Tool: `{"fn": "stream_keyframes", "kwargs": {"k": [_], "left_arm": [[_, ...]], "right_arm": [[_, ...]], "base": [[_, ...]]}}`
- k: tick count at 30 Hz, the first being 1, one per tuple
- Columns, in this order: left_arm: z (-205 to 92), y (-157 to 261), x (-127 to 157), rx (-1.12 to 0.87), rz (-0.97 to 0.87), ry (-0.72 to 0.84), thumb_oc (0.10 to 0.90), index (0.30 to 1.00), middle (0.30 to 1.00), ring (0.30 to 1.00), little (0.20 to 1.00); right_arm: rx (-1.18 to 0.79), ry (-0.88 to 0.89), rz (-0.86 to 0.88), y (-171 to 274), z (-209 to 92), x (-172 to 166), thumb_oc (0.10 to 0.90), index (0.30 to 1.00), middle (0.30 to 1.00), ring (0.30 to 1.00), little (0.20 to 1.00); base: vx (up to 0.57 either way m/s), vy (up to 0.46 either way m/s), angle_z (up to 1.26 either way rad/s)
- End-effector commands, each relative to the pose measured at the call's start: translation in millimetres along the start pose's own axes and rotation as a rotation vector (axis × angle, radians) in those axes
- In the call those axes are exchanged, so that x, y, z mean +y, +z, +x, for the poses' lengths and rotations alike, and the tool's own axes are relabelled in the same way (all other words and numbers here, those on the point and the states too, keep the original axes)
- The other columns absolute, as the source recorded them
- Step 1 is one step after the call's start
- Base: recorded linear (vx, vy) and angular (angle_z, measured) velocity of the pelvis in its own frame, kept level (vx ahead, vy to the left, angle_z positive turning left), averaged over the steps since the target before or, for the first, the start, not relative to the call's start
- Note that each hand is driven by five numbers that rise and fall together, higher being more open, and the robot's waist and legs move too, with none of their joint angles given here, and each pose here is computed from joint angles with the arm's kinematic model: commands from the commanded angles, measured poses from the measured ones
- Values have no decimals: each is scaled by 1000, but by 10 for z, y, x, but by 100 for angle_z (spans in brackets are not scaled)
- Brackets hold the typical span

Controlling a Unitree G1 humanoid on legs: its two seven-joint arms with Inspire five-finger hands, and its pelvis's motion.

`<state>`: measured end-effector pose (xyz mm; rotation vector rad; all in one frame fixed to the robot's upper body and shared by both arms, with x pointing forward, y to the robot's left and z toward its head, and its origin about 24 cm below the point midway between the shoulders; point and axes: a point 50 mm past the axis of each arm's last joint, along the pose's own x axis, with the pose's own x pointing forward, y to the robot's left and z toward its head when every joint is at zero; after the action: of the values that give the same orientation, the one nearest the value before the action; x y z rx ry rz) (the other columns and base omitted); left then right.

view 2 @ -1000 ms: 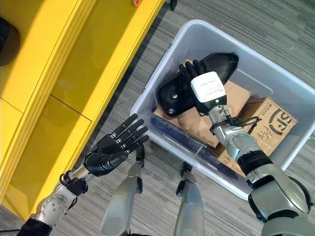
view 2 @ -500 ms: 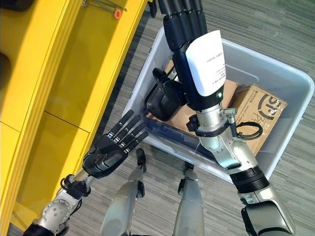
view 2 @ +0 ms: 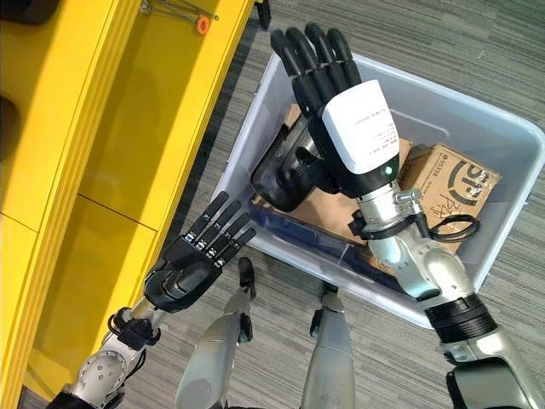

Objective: Move parts from the plastic box to the shelf.

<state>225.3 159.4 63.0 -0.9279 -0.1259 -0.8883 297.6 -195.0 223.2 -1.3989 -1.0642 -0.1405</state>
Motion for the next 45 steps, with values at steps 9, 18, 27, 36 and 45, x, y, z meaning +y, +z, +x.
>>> {"fn": "stream_keyframes", "kwargs": {"k": [9, 18, 27, 36, 45], "left_arm": [[70, 155, -284, 33, 50, -210, 900, 1000, 1000, 1000, 1000], [69, 184, -308, 40, 64, -202, 900, 1000, 1000, 1000, 1000], [32, 181, -314, 42, 71, -194, 900, 1000, 1000, 1000, 1000], [14, 221, -316, 48, 91, -192, 900, 1000, 1000, 1000, 1000], [14, 195, -309, 40, 64, -213, 900, 1000, 1000, 1000, 1000]], "right_arm": [[-298, -14, -310, -88, 548, -480, 900, 1000, 1000, 1000, 1000], [-320, 65, -291, -55, 537, -312, 900, 1000, 1000, 1000, 1000], [-215, 108, -228, -125, 393, -76, 900, 1000, 1000, 1000, 1000], [90, -77, -227, -488, 120, -3, 900, 1000, 1000, 1000, 1000], [147, -128, -231, -531, 32, -5, 900, 1000, 1000, 1000, 1000]], "base": [[-43, -134, 6], [-24, -40, 6], [-7, -69, 10], [14, -130, 14], [18, 20, -6]]}}
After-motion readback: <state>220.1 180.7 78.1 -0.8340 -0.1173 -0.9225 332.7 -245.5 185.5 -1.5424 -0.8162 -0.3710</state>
